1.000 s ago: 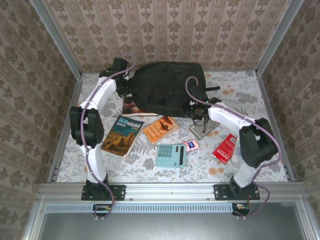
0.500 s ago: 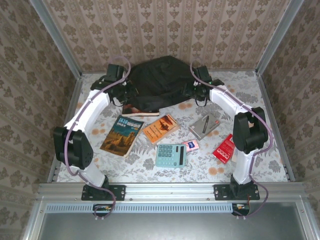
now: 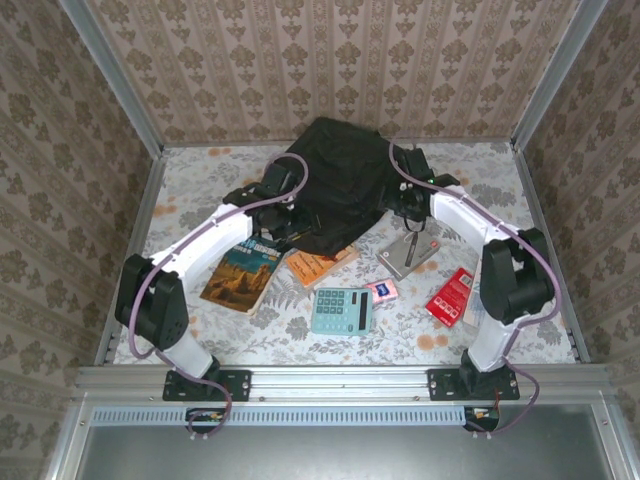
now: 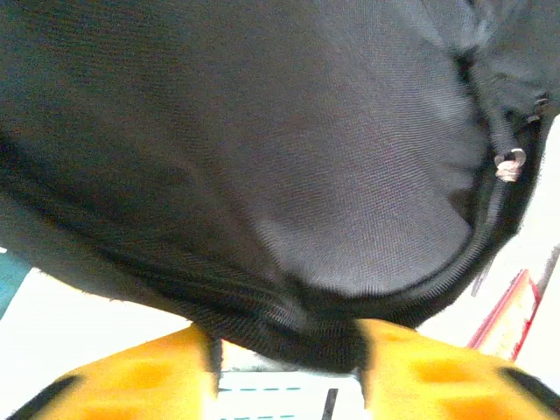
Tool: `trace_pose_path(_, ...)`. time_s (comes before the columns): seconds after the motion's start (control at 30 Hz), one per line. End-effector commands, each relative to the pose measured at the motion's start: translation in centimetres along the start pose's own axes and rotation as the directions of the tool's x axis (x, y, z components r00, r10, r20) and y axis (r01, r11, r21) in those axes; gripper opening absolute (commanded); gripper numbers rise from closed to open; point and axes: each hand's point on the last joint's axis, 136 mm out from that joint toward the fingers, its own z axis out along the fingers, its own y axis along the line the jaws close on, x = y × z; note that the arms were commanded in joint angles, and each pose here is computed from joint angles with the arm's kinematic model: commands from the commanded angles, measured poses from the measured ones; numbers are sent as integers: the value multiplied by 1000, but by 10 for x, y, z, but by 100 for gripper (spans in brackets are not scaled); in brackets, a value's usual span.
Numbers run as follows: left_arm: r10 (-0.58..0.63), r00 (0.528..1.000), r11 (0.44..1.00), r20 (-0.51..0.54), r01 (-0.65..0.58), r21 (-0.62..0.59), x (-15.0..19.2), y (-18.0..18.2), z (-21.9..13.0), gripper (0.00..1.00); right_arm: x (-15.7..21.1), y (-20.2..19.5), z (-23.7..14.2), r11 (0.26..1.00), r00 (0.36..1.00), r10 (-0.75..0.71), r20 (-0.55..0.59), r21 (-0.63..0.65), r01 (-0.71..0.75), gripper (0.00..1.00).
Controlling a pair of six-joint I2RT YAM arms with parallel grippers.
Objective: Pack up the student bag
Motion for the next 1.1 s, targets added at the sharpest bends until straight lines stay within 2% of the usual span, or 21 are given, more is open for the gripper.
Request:
trace_pose_path(0.0,58,990,997,126,-51,-59,-22,4,-46,68,-5,-4,-35,1000,998,19,58,-19,-18,67)
trace_pose_path(0.13,115,975,993,191,-111,-33,-42,-19,-72,72,-2,14,-44,984,994,111,20,-144,-107,63)
trace_pose_path(0.23,111,981,994,159,-113,1,-51,-39,-65,69,-1,25,-38,948,976,213,-47,-231,-218,57)
trace_pose_path(0.3,95,988,994,126,-100,35,-54,-54,-51,69,-1,35,-31,921,960,260,-102,-271,-279,56)
trace_pose_path(0.5,75,995,994,68,-80,77,-58,-81,-18,69,2,48,-6,876,918,339,-207,-287,-388,60)
trace_pose_path(0.63,66,996,994,54,-70,78,-59,-86,-6,68,5,55,10,853,893,368,-259,-288,-435,61)
trace_pose_path(0.83,54,998,996,27,-55,72,-55,-83,9,67,10,70,27,839,878,370,-303,-296,-456,54)
trace_pose_path(0.93,56,998,996,13,-57,69,-52,-83,16,67,13,74,34,841,877,361,-316,-296,-453,41)
trace_pose_path(1.07,43,999,997,-5,-42,61,-49,-80,22,66,10,73,32,834,893,356,-274,-337,-437,11)
